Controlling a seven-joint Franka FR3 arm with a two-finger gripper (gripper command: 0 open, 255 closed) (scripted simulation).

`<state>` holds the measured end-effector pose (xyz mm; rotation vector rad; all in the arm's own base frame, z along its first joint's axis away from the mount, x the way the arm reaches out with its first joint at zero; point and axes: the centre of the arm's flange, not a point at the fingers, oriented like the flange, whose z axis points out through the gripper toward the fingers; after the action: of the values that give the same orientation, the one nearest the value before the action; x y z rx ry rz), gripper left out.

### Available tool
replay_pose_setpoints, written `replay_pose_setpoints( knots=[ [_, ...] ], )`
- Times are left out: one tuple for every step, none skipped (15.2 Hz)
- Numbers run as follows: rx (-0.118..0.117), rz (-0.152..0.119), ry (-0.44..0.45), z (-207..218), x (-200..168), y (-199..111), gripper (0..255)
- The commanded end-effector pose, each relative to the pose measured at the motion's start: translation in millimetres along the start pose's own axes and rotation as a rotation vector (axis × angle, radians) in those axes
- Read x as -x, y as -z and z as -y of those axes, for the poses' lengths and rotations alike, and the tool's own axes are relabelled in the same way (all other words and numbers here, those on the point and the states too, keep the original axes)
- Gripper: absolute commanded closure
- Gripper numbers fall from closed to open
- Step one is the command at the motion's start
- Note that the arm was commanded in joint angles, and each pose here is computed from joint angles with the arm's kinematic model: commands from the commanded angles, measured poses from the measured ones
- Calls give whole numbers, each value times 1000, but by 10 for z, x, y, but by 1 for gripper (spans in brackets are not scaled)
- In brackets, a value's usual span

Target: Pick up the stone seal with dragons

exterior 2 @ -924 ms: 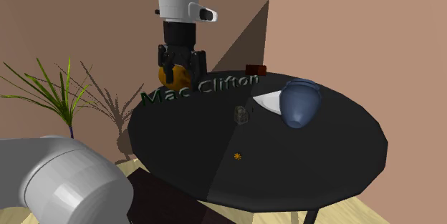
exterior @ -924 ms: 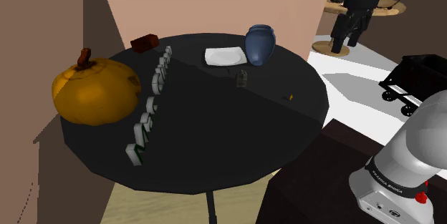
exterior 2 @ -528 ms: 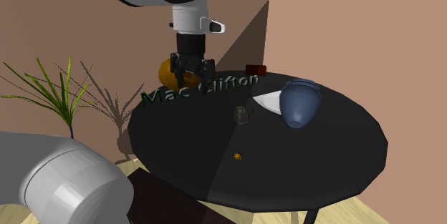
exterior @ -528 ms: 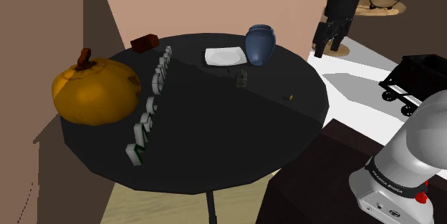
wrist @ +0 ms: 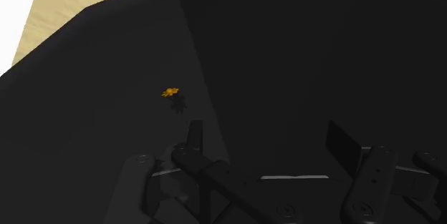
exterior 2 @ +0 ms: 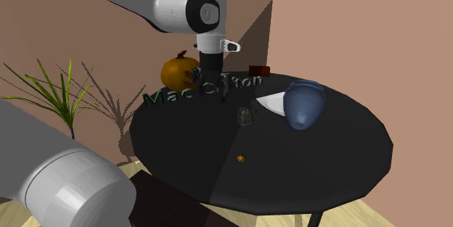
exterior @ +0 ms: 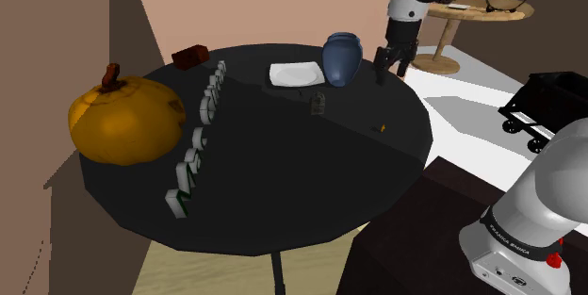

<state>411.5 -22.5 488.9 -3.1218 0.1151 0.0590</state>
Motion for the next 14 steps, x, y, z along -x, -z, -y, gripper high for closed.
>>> replay_pose_setpoints(
  knots=[
    [3,-9,2,-3,-228,-106,0],
    [4,-12,2,7,-338,-171,0],
    [5,-15,3,17,-448,-236,0],
    [6,-18,4,27,-558,-300,0],
    [7,-21,4,37,-669,-364,0],
    [8,-25,5,47,-779,-427,0],
    [9,-28,6,57,-890,-491,0],
    [10,-31,6,67,-1001,-553,0],
    [12,-34,7,77,-1112,-616,0],
    [13,-37,8,87,-1223,-678,0],
    [14,-40,8,97,-1335,-740,0],
    [15,-43,9,107,-1447,-802,0],
    [16,-47,10,117,-1559,-863,0],
    [17,-50,10,127,-1671,-924,0]
  ],
)
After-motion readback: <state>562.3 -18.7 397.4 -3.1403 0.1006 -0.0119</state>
